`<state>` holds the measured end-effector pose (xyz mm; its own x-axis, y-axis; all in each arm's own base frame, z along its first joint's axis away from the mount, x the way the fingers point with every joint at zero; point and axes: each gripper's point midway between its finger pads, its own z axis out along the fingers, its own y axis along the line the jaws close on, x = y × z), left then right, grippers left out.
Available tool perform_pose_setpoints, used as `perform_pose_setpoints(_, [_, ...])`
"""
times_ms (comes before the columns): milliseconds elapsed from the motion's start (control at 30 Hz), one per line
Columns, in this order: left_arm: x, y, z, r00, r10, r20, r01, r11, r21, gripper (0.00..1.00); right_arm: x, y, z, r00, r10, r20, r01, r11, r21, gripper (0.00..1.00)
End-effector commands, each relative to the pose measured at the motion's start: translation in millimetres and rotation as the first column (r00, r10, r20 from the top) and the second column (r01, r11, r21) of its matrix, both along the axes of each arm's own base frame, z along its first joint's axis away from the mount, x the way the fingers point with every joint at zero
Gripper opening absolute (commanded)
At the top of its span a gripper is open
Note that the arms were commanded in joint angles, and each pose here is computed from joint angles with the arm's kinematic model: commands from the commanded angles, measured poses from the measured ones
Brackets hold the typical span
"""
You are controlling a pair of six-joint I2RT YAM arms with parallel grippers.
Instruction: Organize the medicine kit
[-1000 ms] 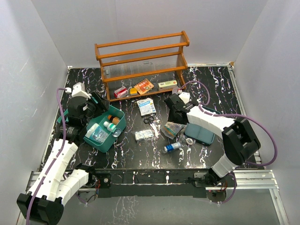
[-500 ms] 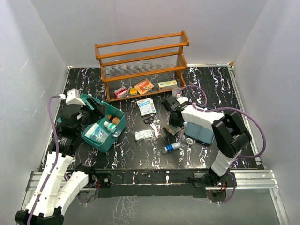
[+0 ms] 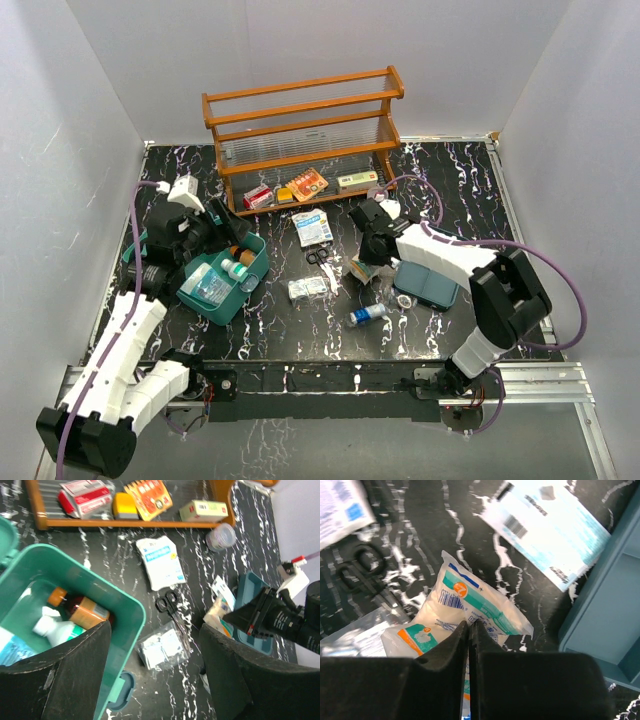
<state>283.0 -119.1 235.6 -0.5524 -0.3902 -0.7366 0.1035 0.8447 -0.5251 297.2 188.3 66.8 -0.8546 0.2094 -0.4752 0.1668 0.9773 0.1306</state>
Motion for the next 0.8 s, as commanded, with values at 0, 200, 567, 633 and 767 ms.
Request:
perform_pose_setpoints(0, [0, -33, 29, 0.983, -0.181, 0.024, 0.182, 0.980, -0.078, 0.71, 21, 37, 56, 0.978, 0.127, 0.166, -0.150, 0.980, 0.134, 0.02])
perform_pose_setpoints(200, [-3, -76, 25, 0.908, -0.394, -0.138, 0.349, 0.898, -0.270, 0.72, 21, 98, 118, 0.861, 0.356, 0.364, -0.434, 0.887, 0.159, 0.02])
perform_pose_setpoints(567, [-10, -89, 1, 0.823, -0.465, -0.327, 0.330, 0.859, -0.391, 0.67, -3, 192, 189, 0.507, 0.607, 0.612, -0.797, 0.600, 0.065, 0.06])
perform_pose_setpoints(633, [-6, -83, -5, 0.837, -0.416, -0.357, 0.289, 0.888, -0.356, 0.61, -5, 198, 191, 0.474, 0.623, 0.622, -0.817, 0.575, 0.047, 0.07])
perform_pose_setpoints(767, [0, -78, -12, 0.850, -0.355, -0.389, 0.226, 0.913, -0.338, 0.46, -9, 203, 194, 0.422, 0.643, 0.639, -0.846, 0.533, 0.022, 0.08])
